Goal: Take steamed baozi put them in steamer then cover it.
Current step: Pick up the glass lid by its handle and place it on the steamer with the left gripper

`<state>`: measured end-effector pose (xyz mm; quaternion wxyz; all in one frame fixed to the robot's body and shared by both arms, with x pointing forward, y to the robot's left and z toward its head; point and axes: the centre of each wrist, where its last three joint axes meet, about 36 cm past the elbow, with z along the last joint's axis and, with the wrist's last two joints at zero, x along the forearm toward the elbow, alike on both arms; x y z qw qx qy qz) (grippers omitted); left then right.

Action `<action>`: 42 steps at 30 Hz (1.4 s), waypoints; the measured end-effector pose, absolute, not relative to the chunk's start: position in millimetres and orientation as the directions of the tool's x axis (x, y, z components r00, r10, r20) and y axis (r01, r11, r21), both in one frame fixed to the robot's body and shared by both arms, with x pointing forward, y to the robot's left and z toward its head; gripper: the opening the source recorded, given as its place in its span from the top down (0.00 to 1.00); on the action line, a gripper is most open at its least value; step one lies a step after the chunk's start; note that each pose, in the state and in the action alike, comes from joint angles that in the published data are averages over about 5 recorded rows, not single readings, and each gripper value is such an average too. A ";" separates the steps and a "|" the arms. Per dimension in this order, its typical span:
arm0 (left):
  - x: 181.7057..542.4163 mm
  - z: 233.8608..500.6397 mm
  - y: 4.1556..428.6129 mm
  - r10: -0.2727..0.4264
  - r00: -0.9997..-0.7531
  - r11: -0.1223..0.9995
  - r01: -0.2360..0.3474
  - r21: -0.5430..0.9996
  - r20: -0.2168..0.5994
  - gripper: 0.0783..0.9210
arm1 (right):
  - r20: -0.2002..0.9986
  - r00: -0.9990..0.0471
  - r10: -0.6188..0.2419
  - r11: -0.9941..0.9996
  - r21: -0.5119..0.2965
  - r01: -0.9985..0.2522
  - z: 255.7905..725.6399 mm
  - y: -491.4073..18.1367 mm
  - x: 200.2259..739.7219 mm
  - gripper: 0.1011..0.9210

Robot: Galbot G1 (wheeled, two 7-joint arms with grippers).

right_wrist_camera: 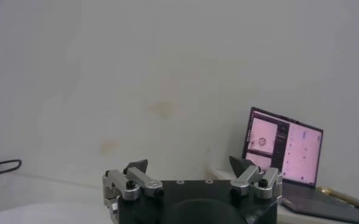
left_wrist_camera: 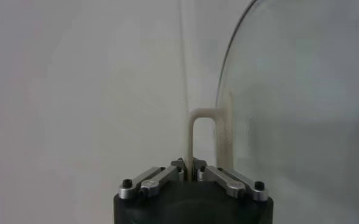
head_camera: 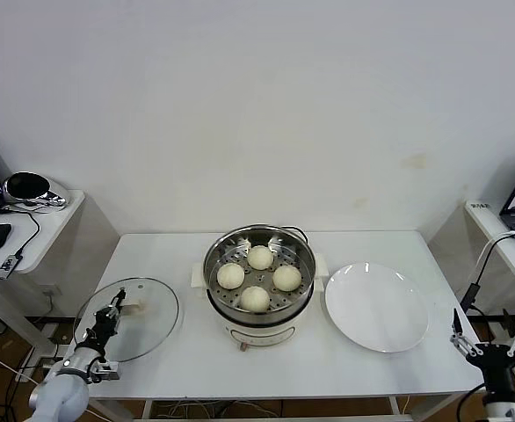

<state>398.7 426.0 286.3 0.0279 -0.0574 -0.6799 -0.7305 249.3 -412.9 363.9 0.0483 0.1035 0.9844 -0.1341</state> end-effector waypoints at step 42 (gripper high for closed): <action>422.7 486.7 212.7 0.137 -0.990 0.087 0.001 0.996 -0.011 0.92 | -0.066 -0.984 0.168 0.938 -0.297 0.180 350.4 -354.7 270.7 0.12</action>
